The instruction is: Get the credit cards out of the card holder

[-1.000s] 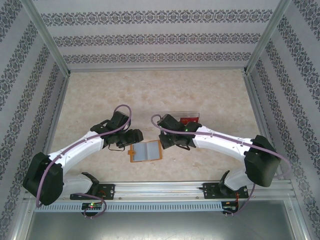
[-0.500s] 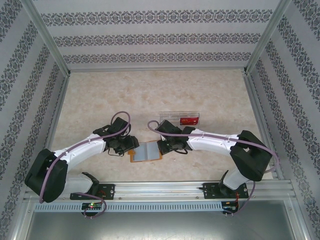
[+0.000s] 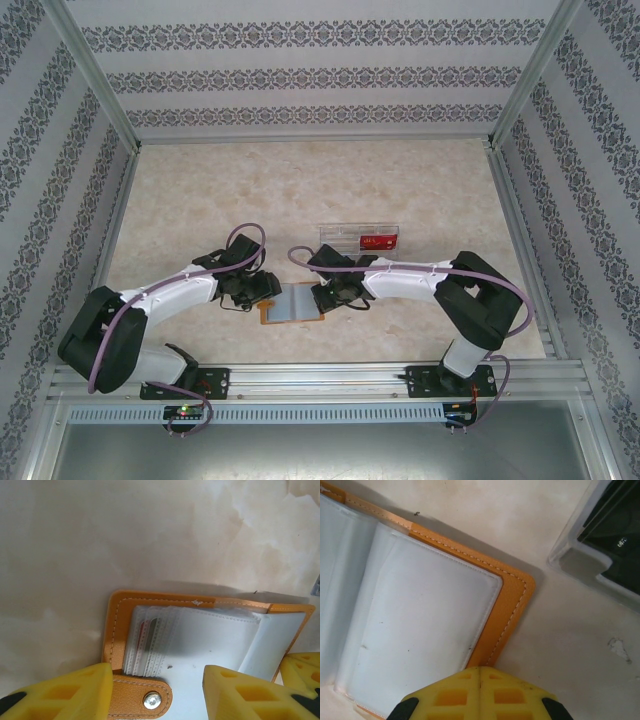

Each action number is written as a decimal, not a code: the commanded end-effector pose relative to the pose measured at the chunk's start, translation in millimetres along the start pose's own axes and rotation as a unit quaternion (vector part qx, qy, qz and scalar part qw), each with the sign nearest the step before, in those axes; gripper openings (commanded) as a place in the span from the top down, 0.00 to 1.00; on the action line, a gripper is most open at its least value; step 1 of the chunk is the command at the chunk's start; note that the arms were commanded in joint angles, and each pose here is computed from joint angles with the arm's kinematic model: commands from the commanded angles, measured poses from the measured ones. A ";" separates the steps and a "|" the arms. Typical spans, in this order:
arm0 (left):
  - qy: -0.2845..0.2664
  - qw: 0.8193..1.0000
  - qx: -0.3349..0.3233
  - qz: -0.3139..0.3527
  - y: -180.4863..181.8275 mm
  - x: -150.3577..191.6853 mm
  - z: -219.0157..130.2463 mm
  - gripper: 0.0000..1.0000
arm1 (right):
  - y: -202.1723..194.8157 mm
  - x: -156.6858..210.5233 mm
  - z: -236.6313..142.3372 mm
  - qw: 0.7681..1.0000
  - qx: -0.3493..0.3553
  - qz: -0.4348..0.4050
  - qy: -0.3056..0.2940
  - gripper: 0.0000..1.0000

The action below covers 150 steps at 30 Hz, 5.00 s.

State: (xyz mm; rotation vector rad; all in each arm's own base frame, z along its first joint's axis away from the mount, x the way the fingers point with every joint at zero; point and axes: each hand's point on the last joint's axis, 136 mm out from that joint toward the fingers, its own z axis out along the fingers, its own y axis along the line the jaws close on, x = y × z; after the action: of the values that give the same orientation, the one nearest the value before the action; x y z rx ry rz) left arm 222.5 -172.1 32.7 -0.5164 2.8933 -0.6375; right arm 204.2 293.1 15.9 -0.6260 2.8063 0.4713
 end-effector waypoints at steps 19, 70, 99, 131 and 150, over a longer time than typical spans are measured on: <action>0.003 0.999 0.032 0.016 -15.3 2.3 5.9 0.51 | 4.5 8.1 9.6 1.000 -0.007 -0.001 0.019 1.00; 0.029 0.983 0.169 0.070 -104.4 21.8 -7.9 0.47 | -0.9 -4.4 -1.8 0.999 -0.012 0.027 -0.018 1.00; -0.007 1.000 0.026 0.008 -9.6 14.2 1.5 0.54 | 5.0 -6.7 -1.0 0.999 -0.034 0.031 -0.013 1.00; 0.039 0.987 0.148 0.049 -89.4 15.4 8.3 0.53 | 0.3 -8.7 -1.1 0.999 -0.028 0.035 -0.019 1.00; -0.030 0.999 0.017 -0.010 -3.7 -0.4 -12.5 0.53 | 3.2 -8.2 2.0 0.999 -0.035 0.031 -0.012 1.00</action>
State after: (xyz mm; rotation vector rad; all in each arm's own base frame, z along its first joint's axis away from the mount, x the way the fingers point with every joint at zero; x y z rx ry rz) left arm 235.3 -188.2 63.2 -0.5040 2.7593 -0.7666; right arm 205.5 295.0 15.4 -0.5402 2.8111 0.5679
